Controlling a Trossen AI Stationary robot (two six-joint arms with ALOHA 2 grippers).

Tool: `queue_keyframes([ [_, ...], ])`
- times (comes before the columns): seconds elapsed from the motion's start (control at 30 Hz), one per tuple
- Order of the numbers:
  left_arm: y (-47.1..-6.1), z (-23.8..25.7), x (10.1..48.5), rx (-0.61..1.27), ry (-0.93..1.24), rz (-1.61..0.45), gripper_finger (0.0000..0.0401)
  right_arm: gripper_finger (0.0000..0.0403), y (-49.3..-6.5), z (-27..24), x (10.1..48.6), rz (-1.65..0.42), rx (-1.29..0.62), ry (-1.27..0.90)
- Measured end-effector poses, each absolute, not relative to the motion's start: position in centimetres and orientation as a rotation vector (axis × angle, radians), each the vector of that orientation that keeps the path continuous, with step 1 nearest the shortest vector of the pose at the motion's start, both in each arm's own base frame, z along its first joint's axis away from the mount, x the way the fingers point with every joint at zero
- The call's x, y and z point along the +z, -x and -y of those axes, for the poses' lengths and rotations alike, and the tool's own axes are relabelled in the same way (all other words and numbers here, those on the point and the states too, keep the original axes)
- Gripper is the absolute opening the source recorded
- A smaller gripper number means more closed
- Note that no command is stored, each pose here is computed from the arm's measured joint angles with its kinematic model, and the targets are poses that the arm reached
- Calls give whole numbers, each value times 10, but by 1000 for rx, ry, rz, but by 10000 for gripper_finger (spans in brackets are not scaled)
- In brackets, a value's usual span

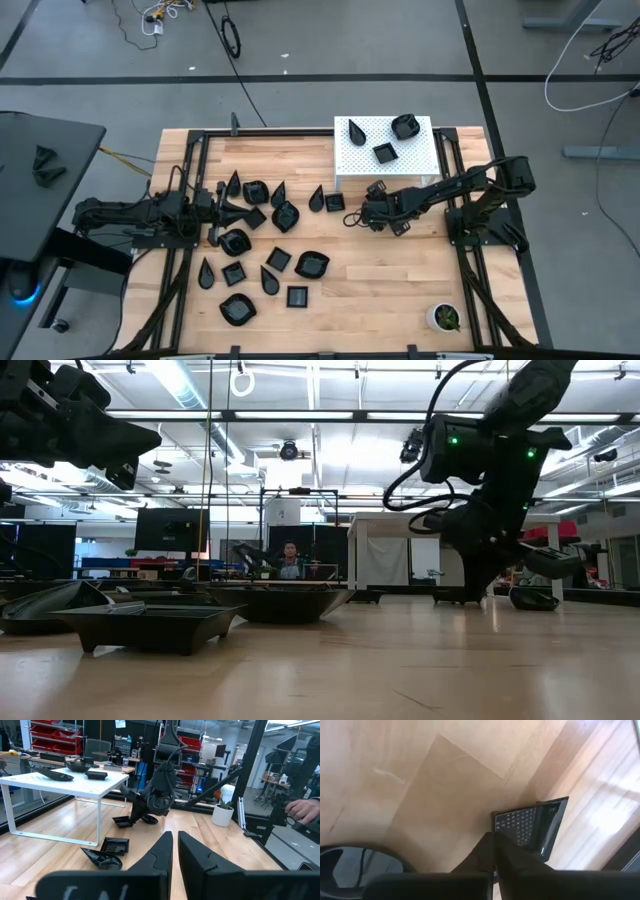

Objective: Pick & Place Mini shaped plates
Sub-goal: Stack the black square plate on the black square plate on the shelf

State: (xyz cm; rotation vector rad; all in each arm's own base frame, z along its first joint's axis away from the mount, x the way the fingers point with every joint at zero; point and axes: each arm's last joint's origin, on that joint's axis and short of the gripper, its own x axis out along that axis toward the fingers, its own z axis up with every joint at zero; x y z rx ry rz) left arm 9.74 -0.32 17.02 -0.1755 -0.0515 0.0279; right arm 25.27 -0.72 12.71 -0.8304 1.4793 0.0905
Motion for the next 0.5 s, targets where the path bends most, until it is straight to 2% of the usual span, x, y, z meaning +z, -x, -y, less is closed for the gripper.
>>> queue_keyframes([
  [0.23,-97,3,170,28,176,52,32,6,-255,-9,136,-1429,105,835],
  [0.5,-97,3,170,28,176,52,32,4,-280,-42,193,-1288,108,813],
])
